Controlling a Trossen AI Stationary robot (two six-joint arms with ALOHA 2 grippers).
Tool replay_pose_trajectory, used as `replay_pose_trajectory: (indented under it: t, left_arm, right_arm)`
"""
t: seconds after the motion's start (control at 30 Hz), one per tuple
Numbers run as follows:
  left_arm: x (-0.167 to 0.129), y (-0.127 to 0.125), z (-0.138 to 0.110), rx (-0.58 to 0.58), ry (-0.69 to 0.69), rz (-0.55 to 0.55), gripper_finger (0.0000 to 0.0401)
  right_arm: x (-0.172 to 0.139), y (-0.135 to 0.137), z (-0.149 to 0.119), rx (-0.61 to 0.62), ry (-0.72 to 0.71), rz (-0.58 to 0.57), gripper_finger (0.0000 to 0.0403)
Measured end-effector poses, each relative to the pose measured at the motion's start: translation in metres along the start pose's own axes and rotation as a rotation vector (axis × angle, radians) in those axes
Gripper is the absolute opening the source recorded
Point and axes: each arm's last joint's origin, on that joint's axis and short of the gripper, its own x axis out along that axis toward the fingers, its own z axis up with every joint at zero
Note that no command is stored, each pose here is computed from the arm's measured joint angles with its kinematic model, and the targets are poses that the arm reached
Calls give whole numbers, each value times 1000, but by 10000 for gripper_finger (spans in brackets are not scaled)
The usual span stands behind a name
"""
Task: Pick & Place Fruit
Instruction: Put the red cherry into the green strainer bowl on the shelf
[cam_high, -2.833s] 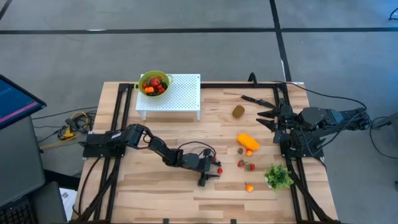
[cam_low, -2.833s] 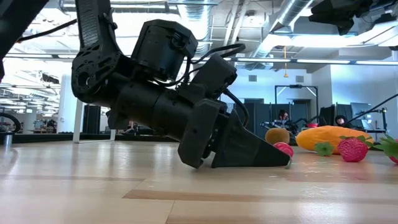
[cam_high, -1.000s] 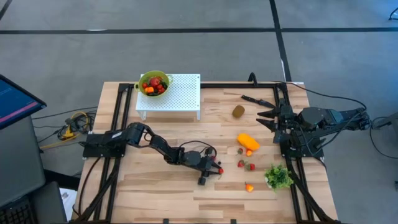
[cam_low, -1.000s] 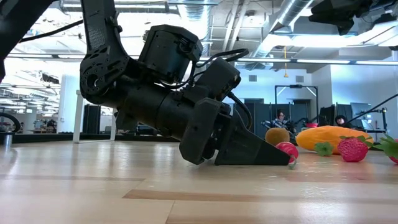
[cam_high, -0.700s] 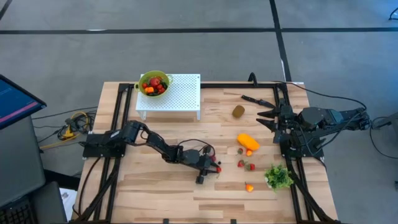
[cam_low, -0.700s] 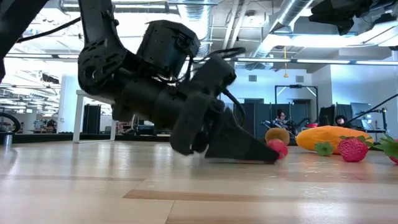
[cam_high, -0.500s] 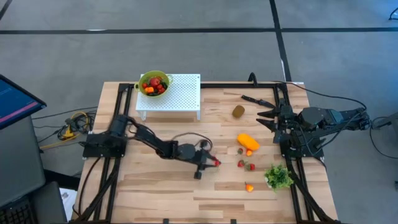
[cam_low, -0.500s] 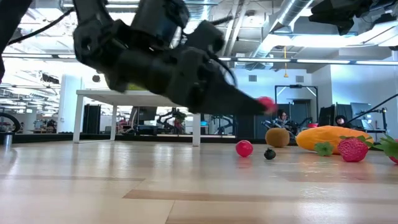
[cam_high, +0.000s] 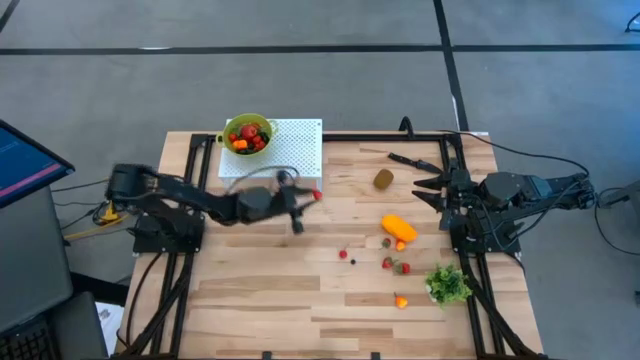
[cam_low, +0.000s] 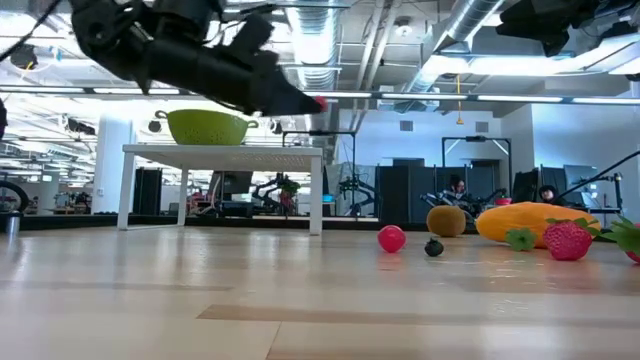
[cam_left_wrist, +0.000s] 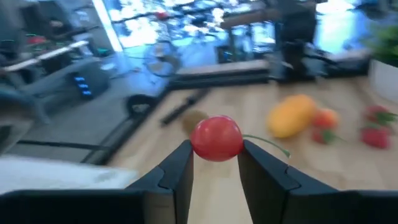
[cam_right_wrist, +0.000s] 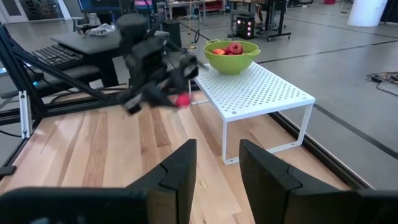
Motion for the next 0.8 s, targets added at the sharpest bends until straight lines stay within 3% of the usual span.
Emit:
replay_pose_trajectory:
  t: [0.37, 0.8]
  left_arm:
    - [-56, 71, 8, -78, -119, 238, 111]
    - [-89, 111, -9, -85, -104, 529, 111]
  right_arm:
    - [0, 0, 0, 0, 0, 0, 116]
    - [0, 0, 0, 0, 0, 0, 116]
